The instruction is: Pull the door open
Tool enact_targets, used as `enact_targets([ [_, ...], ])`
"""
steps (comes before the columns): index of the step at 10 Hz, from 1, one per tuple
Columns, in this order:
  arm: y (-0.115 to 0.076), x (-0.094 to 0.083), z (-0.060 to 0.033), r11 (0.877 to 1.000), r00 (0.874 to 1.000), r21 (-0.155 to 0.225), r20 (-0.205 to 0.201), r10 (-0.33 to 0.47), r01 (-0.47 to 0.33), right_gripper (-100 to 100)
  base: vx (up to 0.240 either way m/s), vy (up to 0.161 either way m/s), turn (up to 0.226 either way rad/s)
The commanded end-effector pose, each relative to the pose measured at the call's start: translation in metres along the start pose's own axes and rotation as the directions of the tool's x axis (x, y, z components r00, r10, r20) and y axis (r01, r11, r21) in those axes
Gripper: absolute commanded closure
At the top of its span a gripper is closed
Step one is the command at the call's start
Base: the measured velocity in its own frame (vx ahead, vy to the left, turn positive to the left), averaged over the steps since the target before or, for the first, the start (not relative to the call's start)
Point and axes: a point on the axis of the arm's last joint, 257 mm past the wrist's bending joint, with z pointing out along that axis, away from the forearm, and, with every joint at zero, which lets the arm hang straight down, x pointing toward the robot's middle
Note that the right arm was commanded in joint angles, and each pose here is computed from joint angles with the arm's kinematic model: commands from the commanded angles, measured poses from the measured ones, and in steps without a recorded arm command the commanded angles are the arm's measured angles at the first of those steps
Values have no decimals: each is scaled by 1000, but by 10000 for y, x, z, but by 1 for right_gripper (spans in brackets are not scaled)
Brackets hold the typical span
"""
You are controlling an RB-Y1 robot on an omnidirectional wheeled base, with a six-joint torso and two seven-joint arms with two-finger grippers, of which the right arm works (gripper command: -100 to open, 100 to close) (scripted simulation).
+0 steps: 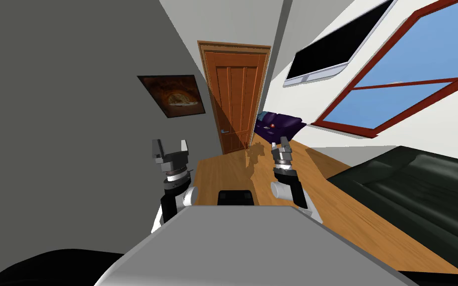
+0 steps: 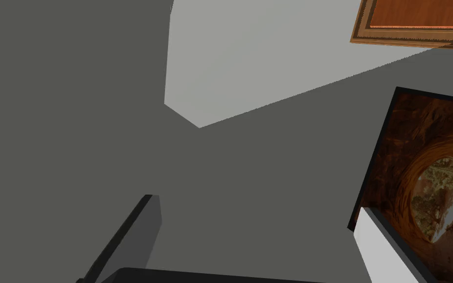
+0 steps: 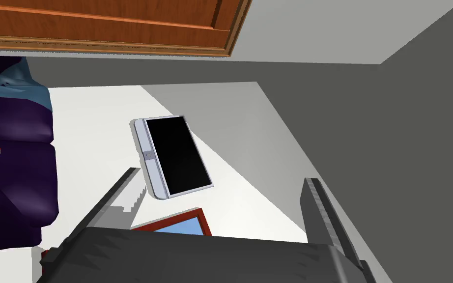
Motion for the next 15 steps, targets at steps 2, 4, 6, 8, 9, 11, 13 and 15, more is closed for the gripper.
enact_targets([
  [2, -157, 26, -10, 1000, 1000, 17, -12, 1, -1, -100, 66, 28, 52],
  [4, -331, 50, -25, 999, 1000, 37, -23, 4, -3, -100, 114, 49, 52],
  [6, -442, 64, -35, 999, 1000, 50, -29, 5, -4, -100, 94, 35, 40],
  [8, -625, 84, -56, 997, 999, 71, -39, 9, -6, -100, 96, 38, 62],
  [9, -693, 91, -64, 997, 999, 79, -42, 10, -7, -100, 102, 28, 55],
  [11, -828, 103, -82, 995, 999, 95, -49, 12, -8, -100, 96, 39, 40],
  [13, -978, 115, -104, 994, 998, 113, -55, 16, -10, -100, 88, 51, 49],
  [15, -1130, 125, -129, 991, 998, 132, -61, 19, -11, -100, 101, 36, 61],
])
